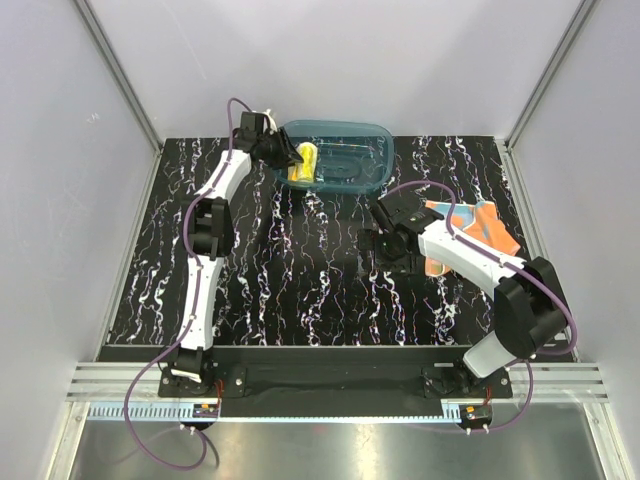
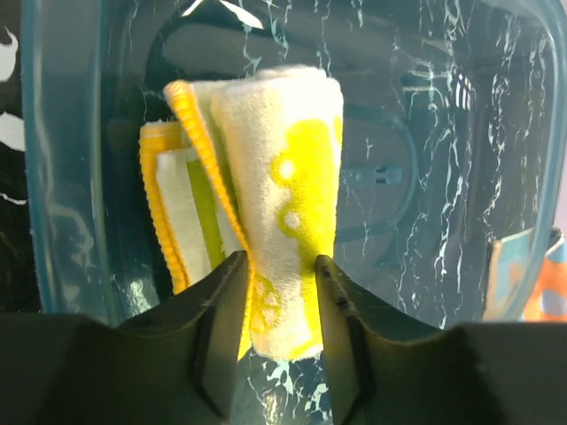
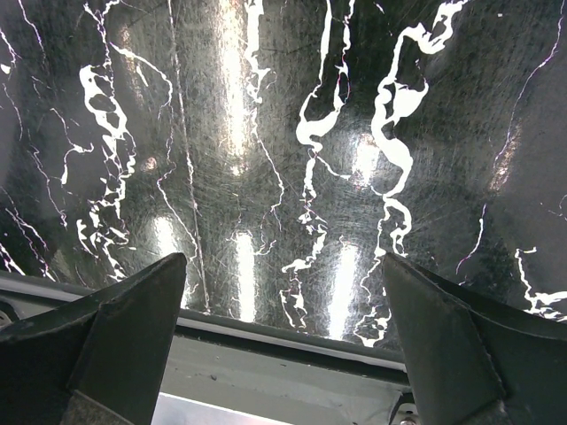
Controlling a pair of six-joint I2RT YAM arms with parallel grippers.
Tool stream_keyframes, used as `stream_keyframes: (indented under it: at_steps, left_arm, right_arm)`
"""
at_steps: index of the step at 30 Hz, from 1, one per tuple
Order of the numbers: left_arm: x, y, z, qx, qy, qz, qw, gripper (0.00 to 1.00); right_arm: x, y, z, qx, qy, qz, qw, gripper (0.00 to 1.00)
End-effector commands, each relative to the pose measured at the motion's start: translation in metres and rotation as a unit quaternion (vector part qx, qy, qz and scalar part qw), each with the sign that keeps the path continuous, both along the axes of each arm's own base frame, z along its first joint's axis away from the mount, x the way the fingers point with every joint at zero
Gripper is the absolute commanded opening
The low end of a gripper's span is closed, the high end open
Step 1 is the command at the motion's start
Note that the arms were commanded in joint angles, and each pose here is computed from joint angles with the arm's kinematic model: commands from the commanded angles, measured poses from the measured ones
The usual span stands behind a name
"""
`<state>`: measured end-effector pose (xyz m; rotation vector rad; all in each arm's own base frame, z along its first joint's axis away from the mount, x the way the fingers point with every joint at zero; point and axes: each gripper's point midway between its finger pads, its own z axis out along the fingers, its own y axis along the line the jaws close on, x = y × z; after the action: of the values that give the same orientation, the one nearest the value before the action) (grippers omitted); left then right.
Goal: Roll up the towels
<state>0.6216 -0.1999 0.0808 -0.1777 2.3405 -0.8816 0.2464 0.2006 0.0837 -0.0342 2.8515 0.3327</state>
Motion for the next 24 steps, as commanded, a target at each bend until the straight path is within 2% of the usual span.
stream_keyframes:
  at_steps: [1, 5, 6, 8, 11, 19, 24]
  left_arm:
    - [0.012, 0.016, 0.020, 0.008, -0.027, 0.025, 0.999, 0.43]
    - [0.016, 0.020, 0.035, -0.006, -0.038, 0.035, 0.999, 0.45]
    - [0.015, 0.019, 0.037, -0.012, -0.037, 0.034, 0.999, 0.49]
    - [0.015, 0.019, 0.053, -0.024, -0.048, 0.034, 0.998, 0.50]
    - [0.016, 0.021, 0.082, -0.037, -0.067, 0.042, 0.996, 0.57]
    - [0.001, 0.033, 0.176, -0.084, -0.131, 0.049, 0.987, 0.61]
    - [-0.023, 0.043, 0.218, -0.107, -0.134, 0.059, 0.983, 0.59]
  right_arm:
    - [0.012, 0.006, 0.014, 0.004, -0.021, 0.008, 1.000, 1.00]
    - [0.015, 0.002, 0.019, -0.008, -0.029, 0.008, 1.000, 1.00]
    - [0.016, 0.002, 0.021, -0.009, -0.030, 0.009, 0.999, 1.00]
    - [0.021, 0.000, 0.027, -0.019, -0.040, 0.009, 0.999, 1.00]
    - [0.030, -0.006, 0.034, -0.038, -0.046, 0.003, 0.998, 1.00]
    - [0.068, -0.050, 0.048, -0.067, -0.050, -0.057, 0.995, 1.00]
    - [0.085, -0.102, 0.049, -0.109, -0.039, -0.118, 0.986, 1.00]
